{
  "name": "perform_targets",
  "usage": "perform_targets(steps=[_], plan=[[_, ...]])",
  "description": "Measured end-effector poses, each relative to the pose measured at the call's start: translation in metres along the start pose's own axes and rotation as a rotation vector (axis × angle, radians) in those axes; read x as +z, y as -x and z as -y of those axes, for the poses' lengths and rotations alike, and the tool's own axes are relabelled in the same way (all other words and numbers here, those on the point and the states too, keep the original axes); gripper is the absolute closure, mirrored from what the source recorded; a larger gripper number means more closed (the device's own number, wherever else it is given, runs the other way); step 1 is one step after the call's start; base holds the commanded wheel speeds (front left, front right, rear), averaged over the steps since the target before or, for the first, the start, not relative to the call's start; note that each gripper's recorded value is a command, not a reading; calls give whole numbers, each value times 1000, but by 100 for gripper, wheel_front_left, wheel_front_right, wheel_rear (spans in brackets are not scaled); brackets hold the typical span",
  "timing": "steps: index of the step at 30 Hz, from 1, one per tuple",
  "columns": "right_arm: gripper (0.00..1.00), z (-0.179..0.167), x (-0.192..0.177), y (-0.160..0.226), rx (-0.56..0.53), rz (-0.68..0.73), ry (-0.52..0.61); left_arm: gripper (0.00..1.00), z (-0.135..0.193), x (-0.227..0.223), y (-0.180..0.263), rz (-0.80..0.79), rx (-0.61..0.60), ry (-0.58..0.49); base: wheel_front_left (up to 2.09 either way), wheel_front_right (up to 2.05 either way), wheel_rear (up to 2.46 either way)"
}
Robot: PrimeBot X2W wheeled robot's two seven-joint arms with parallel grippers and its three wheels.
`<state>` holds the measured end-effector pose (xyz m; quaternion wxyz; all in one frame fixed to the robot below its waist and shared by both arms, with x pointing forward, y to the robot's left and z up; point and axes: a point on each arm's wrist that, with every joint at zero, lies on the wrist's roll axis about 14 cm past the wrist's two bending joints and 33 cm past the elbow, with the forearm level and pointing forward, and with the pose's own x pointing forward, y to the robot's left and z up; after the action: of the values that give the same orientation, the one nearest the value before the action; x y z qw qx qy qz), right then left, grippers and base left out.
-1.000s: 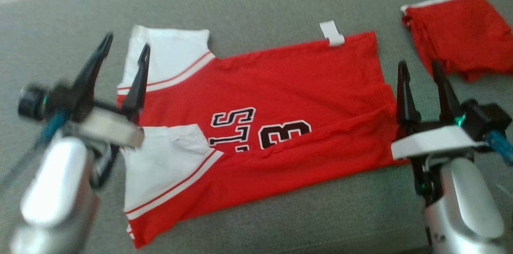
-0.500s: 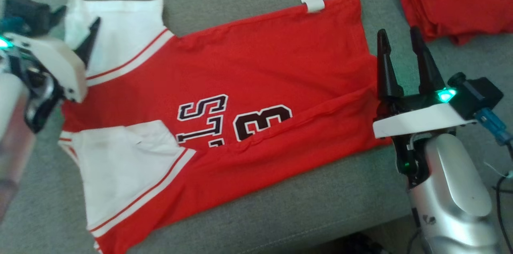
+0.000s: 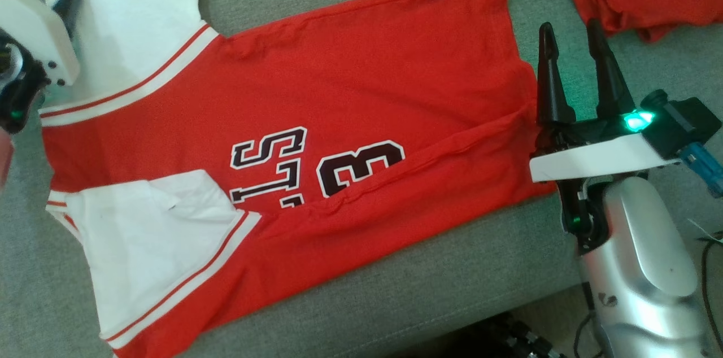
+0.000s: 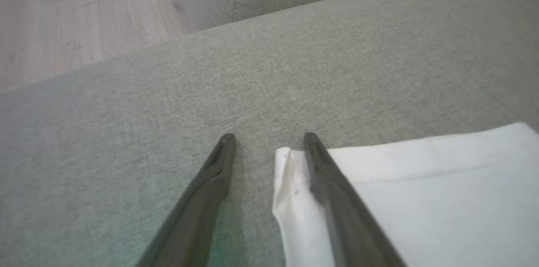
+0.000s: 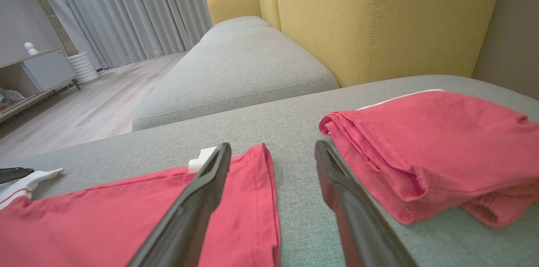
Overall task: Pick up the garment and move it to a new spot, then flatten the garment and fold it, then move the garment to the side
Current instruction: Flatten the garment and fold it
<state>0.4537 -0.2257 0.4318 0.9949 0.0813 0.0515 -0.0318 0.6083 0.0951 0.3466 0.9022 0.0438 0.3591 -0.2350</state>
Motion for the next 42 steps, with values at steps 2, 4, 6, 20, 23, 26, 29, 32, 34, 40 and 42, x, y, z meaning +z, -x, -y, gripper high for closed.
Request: perform_targets(steps=[2,4,6,20,23,26,29,32,34,40,42], plan=[[0,-1,-1,-1,1,0,0,100,4,-1,-1,-16,-18,21,0,0,0],[0,0,1,-2,1,5,-1,100,7,0,1,-9,-29,18,0,0,0],[0,0,5,-4,0,16,0,100,7,2,4,19,-25,5,0,0,0],[0,-1,28,-8,-1,11,104,100,36,61,74,415,-66,-27,0,0,0],[0,7,24,-11,-36,-59,127,100,42,61,103,480,-74,-65,0,0,0],[0,0,14,-18,-22,-137,161,100,47,52,122,500,-83,-67,0,0,0],[0,-12,14,-34,-1,-189,178,100,52,41,138,501,-87,-82,0,0,0],[0,-25,10,-46,22,-249,192,100,61,33,151,507,-104,-82,0,0,0],[0,-28,1,-51,31,-304,206,100,66,28,157,501,-114,-82,0,0,0],[0,-17,-31,-60,14,-477,256,100,77,27,166,504,-135,-87,0,0,0],[0,-11,-34,-65,5,-497,284,100,79,28,167,506,-142,-86,0,0,0]])
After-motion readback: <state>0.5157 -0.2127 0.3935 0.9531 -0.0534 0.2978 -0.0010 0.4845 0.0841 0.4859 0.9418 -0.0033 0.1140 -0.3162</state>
